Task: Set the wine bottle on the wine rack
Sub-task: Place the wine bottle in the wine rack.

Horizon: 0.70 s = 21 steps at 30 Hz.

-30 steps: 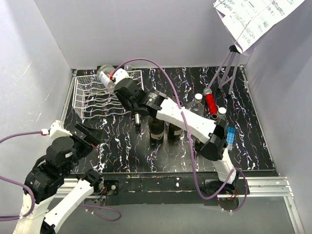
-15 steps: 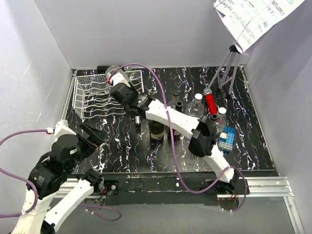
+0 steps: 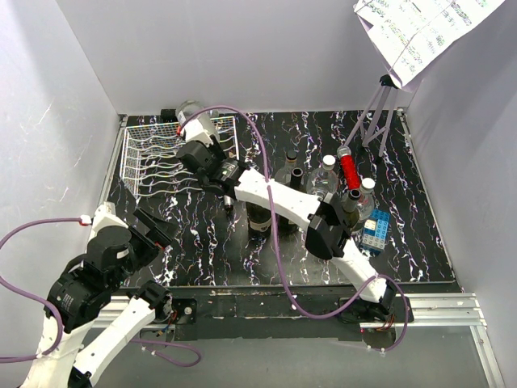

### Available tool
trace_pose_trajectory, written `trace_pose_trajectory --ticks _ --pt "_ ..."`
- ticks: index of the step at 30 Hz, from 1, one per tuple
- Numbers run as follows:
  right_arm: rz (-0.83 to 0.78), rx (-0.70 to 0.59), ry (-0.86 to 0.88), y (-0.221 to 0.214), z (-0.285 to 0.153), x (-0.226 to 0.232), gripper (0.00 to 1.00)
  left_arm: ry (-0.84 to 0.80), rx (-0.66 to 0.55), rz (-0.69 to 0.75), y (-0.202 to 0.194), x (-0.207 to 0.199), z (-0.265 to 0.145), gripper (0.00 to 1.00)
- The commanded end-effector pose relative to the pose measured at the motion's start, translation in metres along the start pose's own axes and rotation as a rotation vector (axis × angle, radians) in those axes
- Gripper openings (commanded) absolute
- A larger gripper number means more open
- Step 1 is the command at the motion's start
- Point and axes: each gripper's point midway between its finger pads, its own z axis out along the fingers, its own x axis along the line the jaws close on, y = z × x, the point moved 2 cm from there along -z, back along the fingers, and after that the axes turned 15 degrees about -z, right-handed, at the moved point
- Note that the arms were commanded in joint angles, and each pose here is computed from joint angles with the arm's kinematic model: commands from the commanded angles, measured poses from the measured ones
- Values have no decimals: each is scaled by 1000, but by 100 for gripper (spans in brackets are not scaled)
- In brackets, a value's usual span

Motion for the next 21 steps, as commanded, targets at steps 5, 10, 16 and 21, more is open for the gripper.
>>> trace_pose_trajectory --ticks 5,10,16,21 --pt "412 -190 -212 66 -6 -68 1 8 15 26 -2 2 1 98" --pt "421 -151 -204 52 1 -61 1 13 19 23 -4 6 2 98" --pt "422 -113 -189 40 10 -55 1 24 19 19 -5 10 2 98" --pt "417 -82 -175 28 14 -51 1 24 17 13 -5 11 2 98"
